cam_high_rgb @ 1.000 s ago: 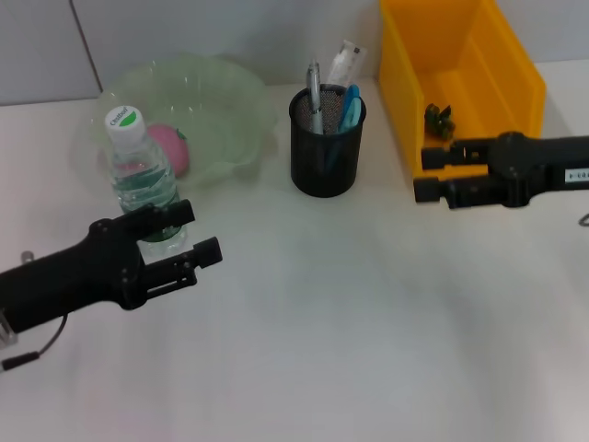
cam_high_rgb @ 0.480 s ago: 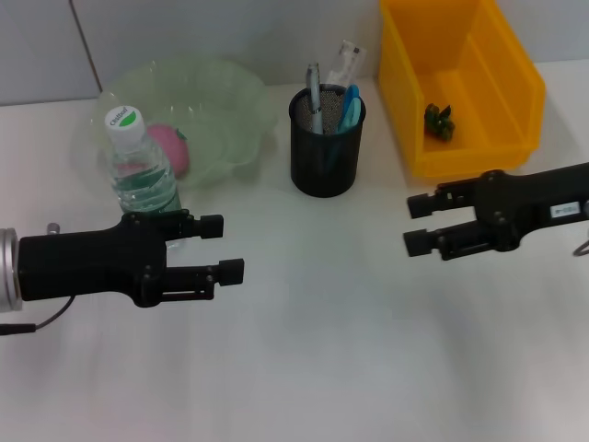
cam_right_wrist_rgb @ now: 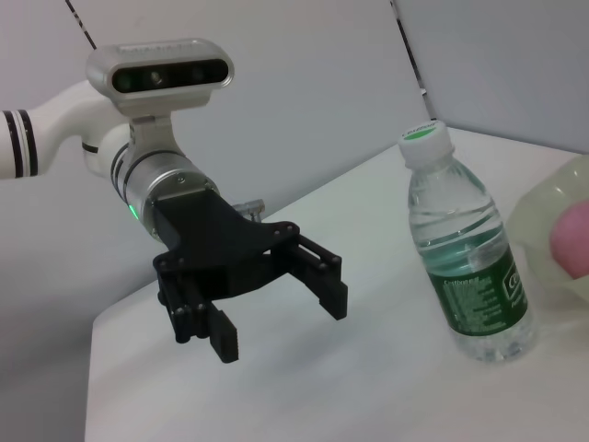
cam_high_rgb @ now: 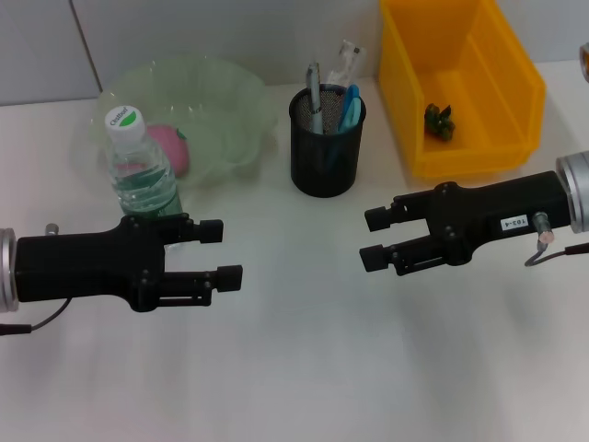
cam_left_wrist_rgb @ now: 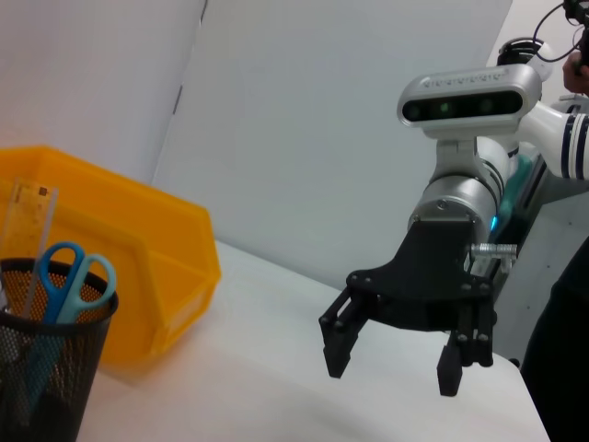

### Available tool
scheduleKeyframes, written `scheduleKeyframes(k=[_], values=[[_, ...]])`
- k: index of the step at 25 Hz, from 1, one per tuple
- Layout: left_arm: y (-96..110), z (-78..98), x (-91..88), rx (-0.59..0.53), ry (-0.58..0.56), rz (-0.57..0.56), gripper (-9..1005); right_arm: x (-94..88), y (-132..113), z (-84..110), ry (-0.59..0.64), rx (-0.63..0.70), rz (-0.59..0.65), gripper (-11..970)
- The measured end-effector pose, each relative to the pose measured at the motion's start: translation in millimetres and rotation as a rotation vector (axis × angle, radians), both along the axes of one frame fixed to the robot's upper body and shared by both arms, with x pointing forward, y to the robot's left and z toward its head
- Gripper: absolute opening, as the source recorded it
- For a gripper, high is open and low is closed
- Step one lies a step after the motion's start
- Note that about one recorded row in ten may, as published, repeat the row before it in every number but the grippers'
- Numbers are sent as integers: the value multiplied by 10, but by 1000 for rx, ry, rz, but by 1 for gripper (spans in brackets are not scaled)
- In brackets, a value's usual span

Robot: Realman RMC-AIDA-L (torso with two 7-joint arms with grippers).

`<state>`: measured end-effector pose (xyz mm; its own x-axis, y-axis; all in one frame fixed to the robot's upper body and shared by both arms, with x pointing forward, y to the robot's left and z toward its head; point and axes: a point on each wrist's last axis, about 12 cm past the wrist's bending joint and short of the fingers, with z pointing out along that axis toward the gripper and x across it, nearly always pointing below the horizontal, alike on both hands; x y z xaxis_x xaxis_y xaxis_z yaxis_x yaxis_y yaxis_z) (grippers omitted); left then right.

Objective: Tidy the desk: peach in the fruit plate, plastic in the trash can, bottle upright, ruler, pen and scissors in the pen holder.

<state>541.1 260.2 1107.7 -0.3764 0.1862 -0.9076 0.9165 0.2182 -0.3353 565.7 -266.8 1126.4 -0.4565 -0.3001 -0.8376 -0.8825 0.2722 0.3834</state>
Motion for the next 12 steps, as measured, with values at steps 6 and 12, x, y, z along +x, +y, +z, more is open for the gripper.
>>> scheduleKeyframes(k=[6,12], values=[[22,8,-8,2,2,-7,793,5,5,1,2,-1,-2,758],[38,5,-17,5,7,-7,793,4,7,2,4,0,-1,758]])
